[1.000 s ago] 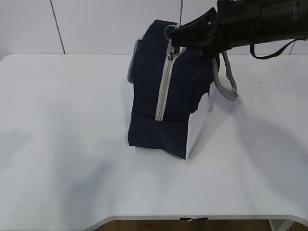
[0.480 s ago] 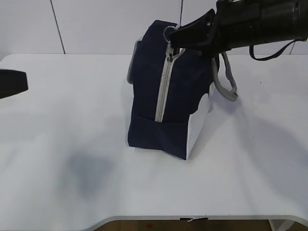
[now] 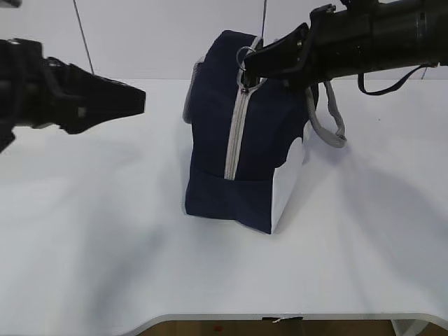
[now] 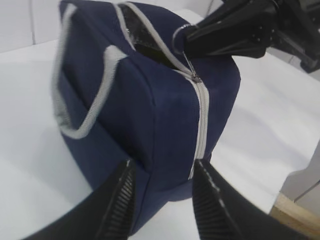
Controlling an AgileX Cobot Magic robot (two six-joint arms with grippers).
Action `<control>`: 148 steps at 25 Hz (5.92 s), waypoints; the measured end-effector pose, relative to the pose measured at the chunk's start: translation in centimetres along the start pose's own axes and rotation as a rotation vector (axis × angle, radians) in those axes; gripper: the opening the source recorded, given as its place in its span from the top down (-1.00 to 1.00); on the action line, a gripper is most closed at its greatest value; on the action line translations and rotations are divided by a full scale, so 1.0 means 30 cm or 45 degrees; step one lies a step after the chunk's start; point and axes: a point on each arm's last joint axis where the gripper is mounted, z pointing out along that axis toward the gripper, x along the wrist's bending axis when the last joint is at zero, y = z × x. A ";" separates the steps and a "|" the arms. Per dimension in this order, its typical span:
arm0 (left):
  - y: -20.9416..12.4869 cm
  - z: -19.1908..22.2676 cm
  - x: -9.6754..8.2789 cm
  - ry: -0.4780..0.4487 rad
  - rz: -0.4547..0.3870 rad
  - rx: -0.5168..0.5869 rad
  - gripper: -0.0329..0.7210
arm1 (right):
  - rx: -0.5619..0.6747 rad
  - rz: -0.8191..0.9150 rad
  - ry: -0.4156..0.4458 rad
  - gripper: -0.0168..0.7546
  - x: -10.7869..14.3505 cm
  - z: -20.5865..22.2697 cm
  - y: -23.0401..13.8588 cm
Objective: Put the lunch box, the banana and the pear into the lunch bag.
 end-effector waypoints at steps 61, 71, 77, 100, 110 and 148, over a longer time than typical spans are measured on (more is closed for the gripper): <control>-0.050 0.336 0.030 -0.202 -0.104 0.080 0.87 | -0.208 0.072 -0.093 0.94 -0.048 -0.014 0.127; -0.054 0.332 0.011 -0.283 -0.094 0.112 0.87 | -0.214 0.104 -0.199 0.94 -0.111 0.024 0.132; -0.065 0.327 -0.003 -0.346 -0.065 0.158 0.88 | -0.242 0.160 -0.204 0.94 -0.147 0.065 0.128; -0.084 0.317 -0.021 -0.431 -0.059 0.248 0.92 | -0.307 0.404 -0.236 0.94 -0.322 0.138 0.043; -0.050 0.262 0.050 -0.363 -0.081 0.214 0.92 | -0.291 0.638 -0.243 0.94 -0.430 0.126 -0.086; 0.301 0.256 0.193 -0.061 -0.189 -0.280 -0.24 | -0.288 0.778 -0.153 0.94 -0.471 0.148 -0.171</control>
